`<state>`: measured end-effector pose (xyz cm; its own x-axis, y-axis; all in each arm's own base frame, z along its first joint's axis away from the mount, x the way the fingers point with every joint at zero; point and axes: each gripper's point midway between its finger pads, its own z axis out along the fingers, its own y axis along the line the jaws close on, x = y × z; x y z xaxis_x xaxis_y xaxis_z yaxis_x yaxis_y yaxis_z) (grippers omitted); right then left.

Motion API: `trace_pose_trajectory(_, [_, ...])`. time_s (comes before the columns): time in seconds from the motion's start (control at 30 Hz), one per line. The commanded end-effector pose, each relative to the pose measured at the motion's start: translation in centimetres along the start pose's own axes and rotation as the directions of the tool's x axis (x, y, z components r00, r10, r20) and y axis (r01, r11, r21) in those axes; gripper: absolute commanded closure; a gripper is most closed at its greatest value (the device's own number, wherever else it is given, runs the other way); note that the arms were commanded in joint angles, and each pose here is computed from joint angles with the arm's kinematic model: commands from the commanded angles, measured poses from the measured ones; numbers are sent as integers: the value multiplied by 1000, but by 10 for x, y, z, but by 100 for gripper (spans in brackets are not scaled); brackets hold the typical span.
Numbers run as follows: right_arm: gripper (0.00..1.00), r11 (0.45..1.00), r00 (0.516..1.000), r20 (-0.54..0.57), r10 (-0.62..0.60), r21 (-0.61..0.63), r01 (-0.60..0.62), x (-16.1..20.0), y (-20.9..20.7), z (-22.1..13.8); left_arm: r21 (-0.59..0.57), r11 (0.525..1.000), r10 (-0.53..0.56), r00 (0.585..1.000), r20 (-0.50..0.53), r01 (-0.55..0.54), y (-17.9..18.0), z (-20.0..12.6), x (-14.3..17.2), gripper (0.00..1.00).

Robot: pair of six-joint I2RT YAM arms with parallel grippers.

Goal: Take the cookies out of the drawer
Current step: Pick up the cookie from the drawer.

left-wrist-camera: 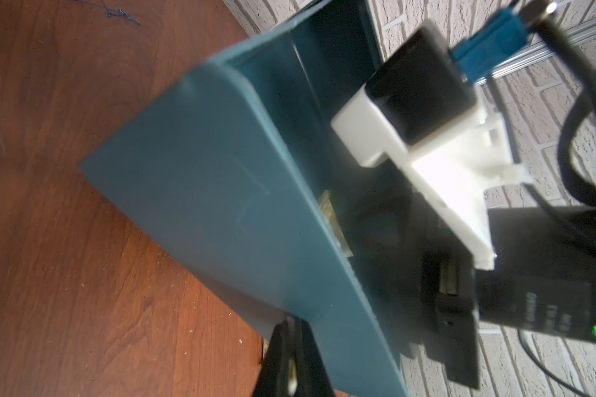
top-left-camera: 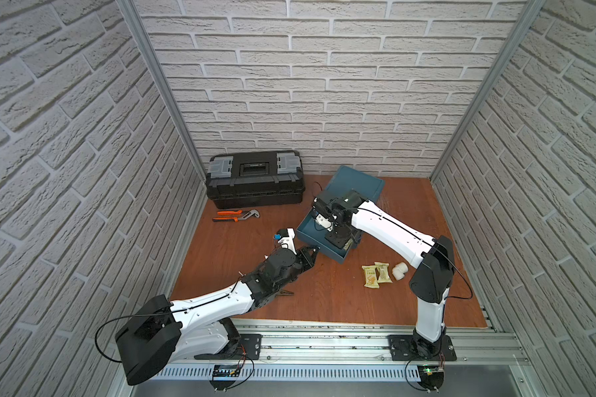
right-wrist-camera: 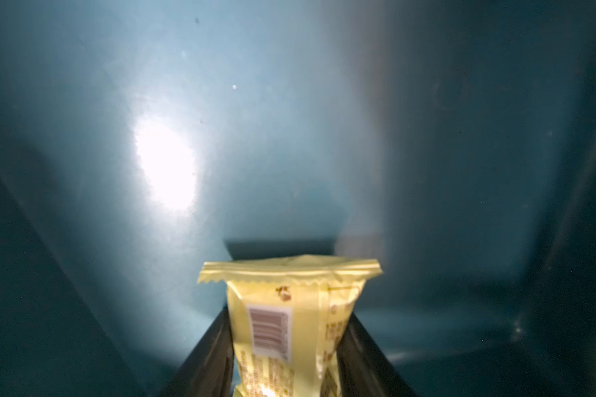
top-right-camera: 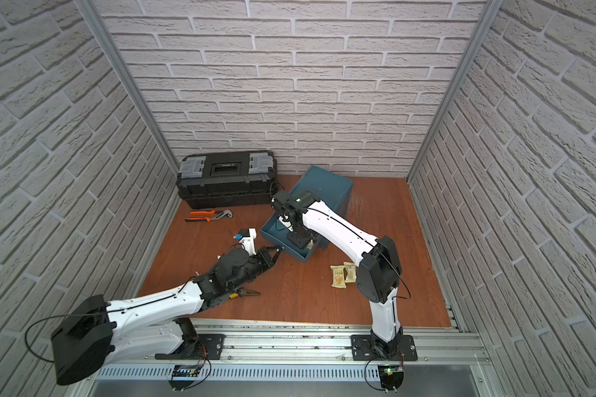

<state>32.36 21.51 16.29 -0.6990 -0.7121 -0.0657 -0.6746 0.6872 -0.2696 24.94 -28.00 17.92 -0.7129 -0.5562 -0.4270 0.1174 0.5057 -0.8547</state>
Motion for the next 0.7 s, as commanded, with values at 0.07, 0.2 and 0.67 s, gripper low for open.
trace_pose_trajectory(0.07, [58,999,1000,12,27,44,-28,-1,-11,5,-30,999,18,1000,12,-18,6,2,-3,100])
trace_pose_trajectory(0.2, [67,998,998,45,38,47,-40,-4,-14,-2,-28,999,18,1000,12,-17,5,2,-3,100])
trace_pose_trajectory(0.67, [76,994,971,211,111,-15,-110,-9,-19,-57,-18,1000,16,999,28,-15,-2,2,-8,100])
